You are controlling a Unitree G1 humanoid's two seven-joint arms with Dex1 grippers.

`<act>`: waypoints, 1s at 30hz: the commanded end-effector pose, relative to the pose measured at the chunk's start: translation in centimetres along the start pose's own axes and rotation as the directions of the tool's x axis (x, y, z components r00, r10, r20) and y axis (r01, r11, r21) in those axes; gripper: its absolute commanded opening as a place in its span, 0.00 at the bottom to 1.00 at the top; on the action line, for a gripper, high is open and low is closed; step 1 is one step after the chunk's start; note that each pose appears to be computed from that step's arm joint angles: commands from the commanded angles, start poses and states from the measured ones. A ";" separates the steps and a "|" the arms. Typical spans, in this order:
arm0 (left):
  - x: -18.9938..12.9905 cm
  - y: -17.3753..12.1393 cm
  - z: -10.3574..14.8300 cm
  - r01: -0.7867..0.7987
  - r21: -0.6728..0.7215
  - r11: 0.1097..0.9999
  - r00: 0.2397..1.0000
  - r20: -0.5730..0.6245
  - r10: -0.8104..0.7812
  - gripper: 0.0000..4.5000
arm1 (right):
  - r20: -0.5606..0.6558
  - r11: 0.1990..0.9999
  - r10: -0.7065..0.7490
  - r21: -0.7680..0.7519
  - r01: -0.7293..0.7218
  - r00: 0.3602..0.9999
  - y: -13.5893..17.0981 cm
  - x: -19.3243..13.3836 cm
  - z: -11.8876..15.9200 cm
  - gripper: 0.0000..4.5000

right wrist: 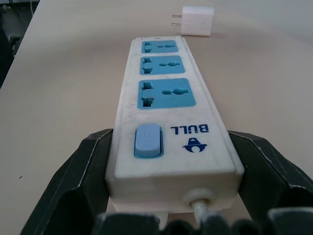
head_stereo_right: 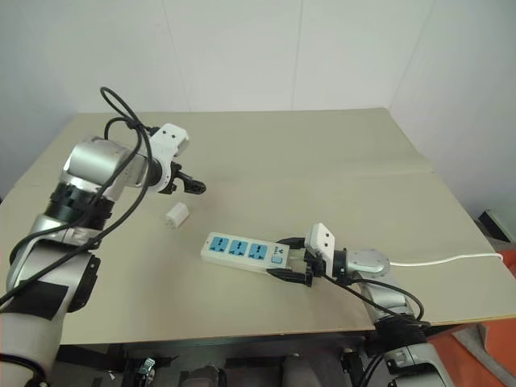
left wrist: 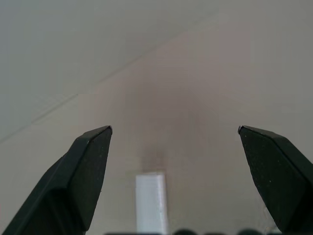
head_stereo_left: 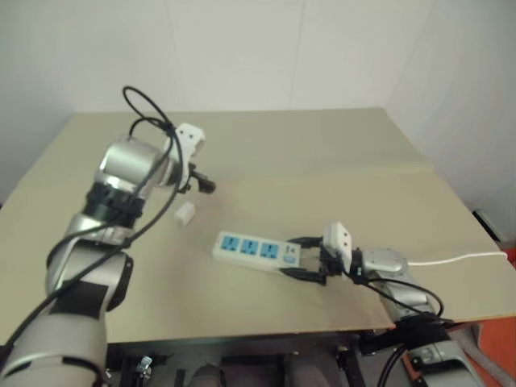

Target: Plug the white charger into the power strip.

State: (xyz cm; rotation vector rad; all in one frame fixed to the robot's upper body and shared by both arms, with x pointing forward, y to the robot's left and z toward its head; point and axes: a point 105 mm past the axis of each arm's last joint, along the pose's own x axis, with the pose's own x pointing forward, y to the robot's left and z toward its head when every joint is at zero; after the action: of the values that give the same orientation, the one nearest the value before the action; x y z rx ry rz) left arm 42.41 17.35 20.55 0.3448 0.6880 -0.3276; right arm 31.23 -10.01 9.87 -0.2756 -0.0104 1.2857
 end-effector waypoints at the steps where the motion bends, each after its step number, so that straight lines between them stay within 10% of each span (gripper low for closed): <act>1: 0.2 1.2 1.1 -0.032 0.002 0.999 0.999 -0.006 0.032 1.00 | 0.009 1.000 0.011 -0.020 -0.011 1.000 0.5 0.6 0.0 0.76; 30: 3.2 1.1 -2.3 0.028 0.028 0.999 0.983 -0.184 -0.022 1.00 | -0.043 0.999 -0.034 -0.008 0.034 0.998 1.5 0.9 -2.0 0.76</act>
State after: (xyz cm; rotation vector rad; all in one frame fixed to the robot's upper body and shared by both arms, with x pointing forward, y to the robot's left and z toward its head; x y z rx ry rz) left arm 43.53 18.87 16.17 0.3854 0.8969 -0.3346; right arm 30.77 -9.24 8.80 -0.2851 -0.0362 1.2460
